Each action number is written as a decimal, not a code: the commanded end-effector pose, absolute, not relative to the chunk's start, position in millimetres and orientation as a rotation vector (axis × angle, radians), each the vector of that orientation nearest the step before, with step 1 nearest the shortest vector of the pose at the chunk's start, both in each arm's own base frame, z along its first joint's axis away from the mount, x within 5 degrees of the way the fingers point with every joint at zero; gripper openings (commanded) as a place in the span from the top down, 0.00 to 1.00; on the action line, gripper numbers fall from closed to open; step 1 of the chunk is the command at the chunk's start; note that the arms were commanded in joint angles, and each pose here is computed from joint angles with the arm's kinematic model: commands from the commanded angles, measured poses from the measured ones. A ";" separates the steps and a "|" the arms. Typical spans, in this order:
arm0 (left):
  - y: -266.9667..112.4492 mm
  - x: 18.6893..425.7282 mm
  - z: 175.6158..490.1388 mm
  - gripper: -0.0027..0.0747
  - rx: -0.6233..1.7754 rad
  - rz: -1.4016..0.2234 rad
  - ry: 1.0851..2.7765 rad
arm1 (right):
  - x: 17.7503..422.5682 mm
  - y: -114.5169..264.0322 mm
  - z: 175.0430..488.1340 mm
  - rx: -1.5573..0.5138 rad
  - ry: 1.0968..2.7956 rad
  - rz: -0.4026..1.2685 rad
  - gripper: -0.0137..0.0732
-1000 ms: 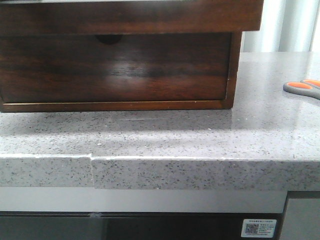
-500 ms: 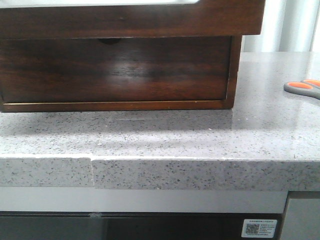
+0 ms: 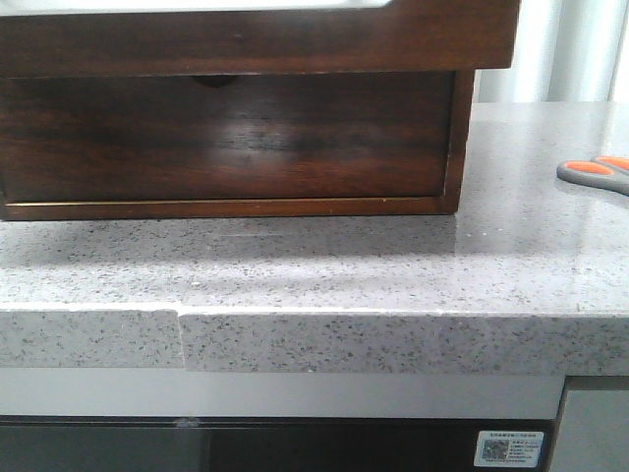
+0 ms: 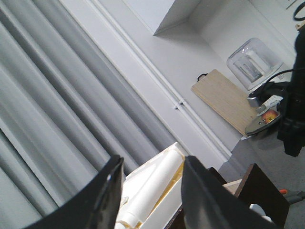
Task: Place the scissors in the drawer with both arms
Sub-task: 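Grasp the grey-orange scissors by the handles with the right gripper and lift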
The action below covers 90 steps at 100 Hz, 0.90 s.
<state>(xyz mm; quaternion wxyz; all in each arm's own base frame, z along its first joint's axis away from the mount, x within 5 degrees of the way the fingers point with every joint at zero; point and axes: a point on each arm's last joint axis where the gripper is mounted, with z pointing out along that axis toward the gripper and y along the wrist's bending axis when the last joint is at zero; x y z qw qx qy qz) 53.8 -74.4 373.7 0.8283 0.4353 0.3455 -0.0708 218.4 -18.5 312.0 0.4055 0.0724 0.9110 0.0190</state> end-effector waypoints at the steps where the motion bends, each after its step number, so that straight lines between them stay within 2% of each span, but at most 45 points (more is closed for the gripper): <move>1: -73.4 49.5 386.3 0.61 0.876 -0.214 0.701 | 240.2 -20.2 327.9 0.153 2.341 0.041 0.49; 23: -73.4 49.5 386.3 0.61 0.876 -0.214 0.700 | 280.4 -21.4 314.5 0.175 2.460 0.090 0.49; 45: -73.4 49.7 386.2 0.61 0.876 -0.213 0.702 | 314.4 -14.7 309.5 0.026 2.580 0.083 0.49; 68: -73.3 49.9 386.1 0.61 0.876 -0.211 0.705 | 339.7 -17.1 290.9 0.012 2.716 0.084 0.49; 90: -73.3 49.9 386.1 0.61 0.876 -0.211 0.705 | 347.7 -17.6 275.8 0.014 2.764 0.090 0.49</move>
